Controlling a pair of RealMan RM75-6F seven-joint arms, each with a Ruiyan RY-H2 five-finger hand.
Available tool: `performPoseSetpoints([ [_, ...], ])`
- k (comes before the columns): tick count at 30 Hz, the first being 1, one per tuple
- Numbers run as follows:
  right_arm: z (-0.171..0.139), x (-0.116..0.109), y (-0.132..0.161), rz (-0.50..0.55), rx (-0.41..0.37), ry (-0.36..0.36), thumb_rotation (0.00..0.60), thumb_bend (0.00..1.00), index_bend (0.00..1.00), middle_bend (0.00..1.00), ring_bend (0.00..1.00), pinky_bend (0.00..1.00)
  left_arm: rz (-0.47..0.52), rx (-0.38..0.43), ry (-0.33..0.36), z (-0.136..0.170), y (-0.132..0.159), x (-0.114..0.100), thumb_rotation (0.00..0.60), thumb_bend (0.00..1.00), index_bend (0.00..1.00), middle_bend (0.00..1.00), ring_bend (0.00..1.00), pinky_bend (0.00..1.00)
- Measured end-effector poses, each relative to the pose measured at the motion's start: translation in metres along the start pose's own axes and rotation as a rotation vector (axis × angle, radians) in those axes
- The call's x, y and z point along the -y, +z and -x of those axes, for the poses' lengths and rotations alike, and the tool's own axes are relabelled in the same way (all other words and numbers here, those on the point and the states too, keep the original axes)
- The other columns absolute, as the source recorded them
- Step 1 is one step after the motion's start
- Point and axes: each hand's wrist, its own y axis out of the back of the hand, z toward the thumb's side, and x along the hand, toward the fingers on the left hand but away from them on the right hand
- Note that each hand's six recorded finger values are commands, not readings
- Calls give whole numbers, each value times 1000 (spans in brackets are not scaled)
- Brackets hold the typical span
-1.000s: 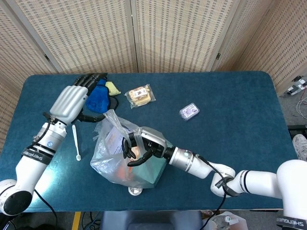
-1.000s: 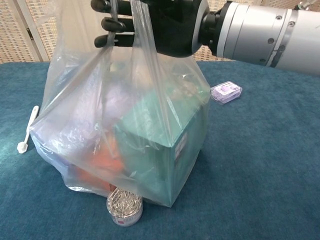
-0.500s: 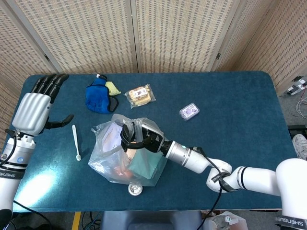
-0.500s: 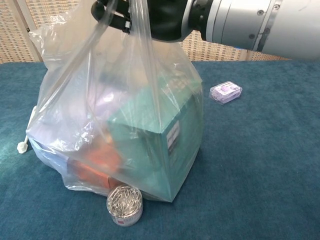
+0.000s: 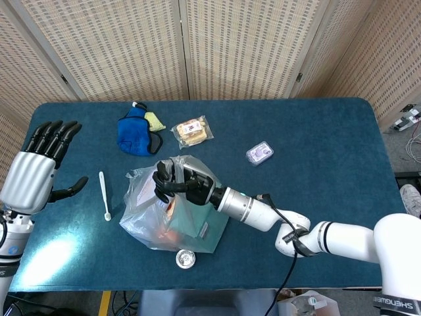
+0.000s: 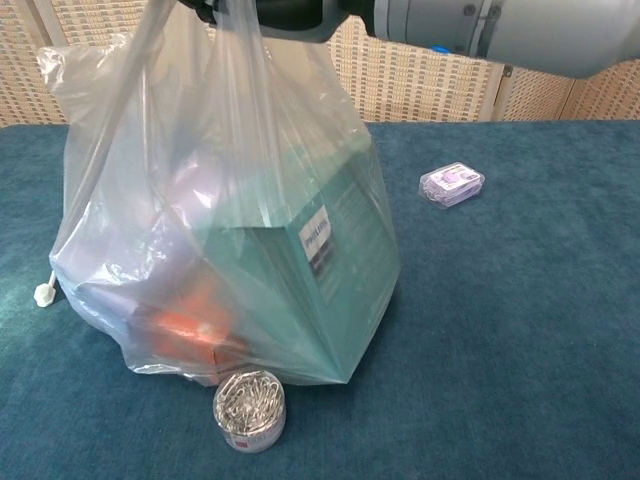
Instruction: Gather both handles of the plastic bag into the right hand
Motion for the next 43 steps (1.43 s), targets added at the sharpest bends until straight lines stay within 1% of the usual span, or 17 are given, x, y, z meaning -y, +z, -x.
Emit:
performPoseSetpoints([
  [3, 5, 4, 4, 25, -8, 0, 600, 294, 695, 733, 775, 749, -12, 0, 7, 10, -2, 4, 600, 195, 0, 72, 48, 39],
  [8, 10, 13, 10, 34, -15, 26, 600, 328, 703, 739, 788, 763, -10, -20, -9, 21, -9, 10, 600, 195, 0, 72, 48, 39],
  [17, 17, 36, 27, 19, -44, 101, 600, 332, 703, 740, 789, 764, -14, -38, -14, 29, -17, 18, 600, 195, 0, 72, 48, 39],
  [27, 20, 56, 43, 5, -70, 147, 600, 332, 703, 740, 794, 771, -12, -62, -14, 31, -24, 23, 600, 195, 0, 72, 48, 40],
  [34, 19, 61, 48, 1, -80, 155, 600, 332, 703, 740, 795, 774, -17, -85, -27, 33, -30, 26, 600, 195, 0, 72, 48, 39],
  [43, 15, 63, 51, -2, -87, 160, 600, 332, 703, 740, 795, 774, -25, -157, -84, 48, -47, 43, 600, 195, 0, 72, 48, 39],
])
